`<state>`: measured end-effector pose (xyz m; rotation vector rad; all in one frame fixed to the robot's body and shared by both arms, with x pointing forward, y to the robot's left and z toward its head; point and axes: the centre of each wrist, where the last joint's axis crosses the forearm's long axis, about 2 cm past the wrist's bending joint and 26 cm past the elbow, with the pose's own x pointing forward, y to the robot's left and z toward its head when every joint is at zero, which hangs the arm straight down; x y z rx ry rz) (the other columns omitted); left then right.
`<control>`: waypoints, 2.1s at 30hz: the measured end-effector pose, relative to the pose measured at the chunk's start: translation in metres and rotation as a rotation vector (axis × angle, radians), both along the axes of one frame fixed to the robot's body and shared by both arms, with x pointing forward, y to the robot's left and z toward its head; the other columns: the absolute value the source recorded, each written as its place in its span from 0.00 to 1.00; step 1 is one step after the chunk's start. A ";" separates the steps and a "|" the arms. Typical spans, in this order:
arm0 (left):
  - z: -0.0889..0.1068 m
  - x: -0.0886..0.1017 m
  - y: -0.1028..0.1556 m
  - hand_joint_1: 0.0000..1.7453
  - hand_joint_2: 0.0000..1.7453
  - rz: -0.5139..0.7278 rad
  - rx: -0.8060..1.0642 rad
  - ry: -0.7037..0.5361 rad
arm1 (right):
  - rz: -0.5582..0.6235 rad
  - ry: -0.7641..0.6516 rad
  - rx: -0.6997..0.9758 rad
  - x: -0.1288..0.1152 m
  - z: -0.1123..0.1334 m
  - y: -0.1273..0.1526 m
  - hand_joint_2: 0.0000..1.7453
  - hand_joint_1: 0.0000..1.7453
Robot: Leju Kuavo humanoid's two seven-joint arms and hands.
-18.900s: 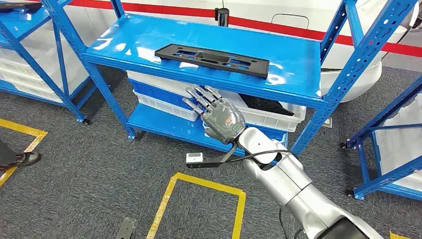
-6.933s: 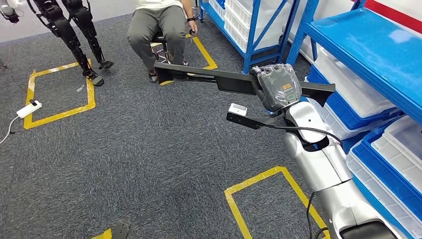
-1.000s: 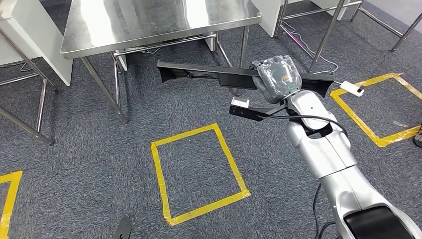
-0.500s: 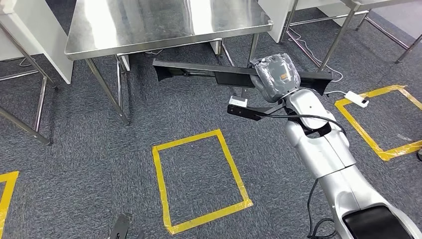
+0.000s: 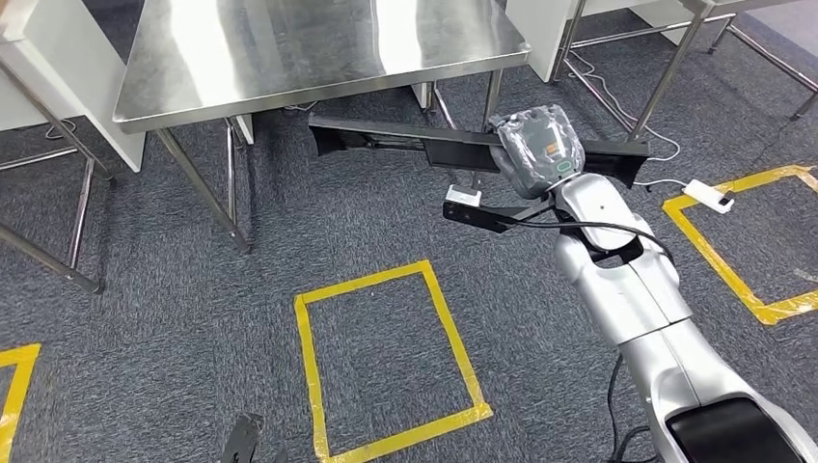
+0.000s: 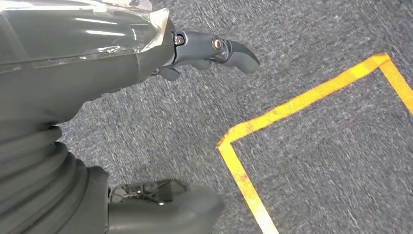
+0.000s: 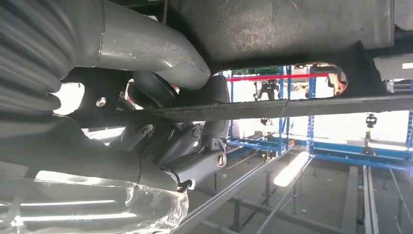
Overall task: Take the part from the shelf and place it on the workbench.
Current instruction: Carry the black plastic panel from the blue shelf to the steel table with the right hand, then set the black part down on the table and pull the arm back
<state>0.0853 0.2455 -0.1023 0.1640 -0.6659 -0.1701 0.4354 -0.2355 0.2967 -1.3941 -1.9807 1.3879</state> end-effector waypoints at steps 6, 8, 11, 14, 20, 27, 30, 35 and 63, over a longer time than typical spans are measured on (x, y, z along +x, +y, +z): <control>0.000 -0.001 0.001 0.00 1.00 0.000 0.002 0.003 | 0.012 0.027 0.029 -0.001 -0.004 0.003 1.00 0.93; 0.000 -0.001 0.003 0.00 1.00 0.001 0.006 0.003 | 0.012 0.028 0.034 -0.001 -0.002 0.003 1.00 0.93; 0.000 -0.001 0.002 0.00 1.00 0.001 0.005 0.003 | 0.012 0.026 0.039 0.000 0.000 0.003 1.00 0.93; 0.000 0.001 0.001 0.00 1.00 0.001 0.004 0.000 | 0.009 0.021 0.043 0.001 0.003 0.002 1.00 0.93; 0.000 0.000 -0.002 0.00 1.00 0.001 -0.002 0.002 | 0.000 0.031 0.042 0.000 -0.001 -0.002 1.00 0.93; 0.000 0.001 -0.001 0.00 1.00 0.002 0.001 0.002 | -0.001 0.044 0.051 0.001 0.001 -0.005 1.00 0.93; 0.000 0.001 -0.001 0.00 1.00 0.003 0.001 0.002 | 0.001 0.042 0.054 0.002 0.002 -0.005 1.00 0.93; 0.000 0.000 -0.001 0.00 1.00 0.001 -0.001 0.005 | 0.003 0.050 0.056 0.001 -0.001 -0.006 1.00 0.93; 0.000 0.002 0.002 0.00 1.00 -0.005 0.011 0.004 | -0.021 0.086 0.063 -0.003 -0.018 -0.015 1.00 0.93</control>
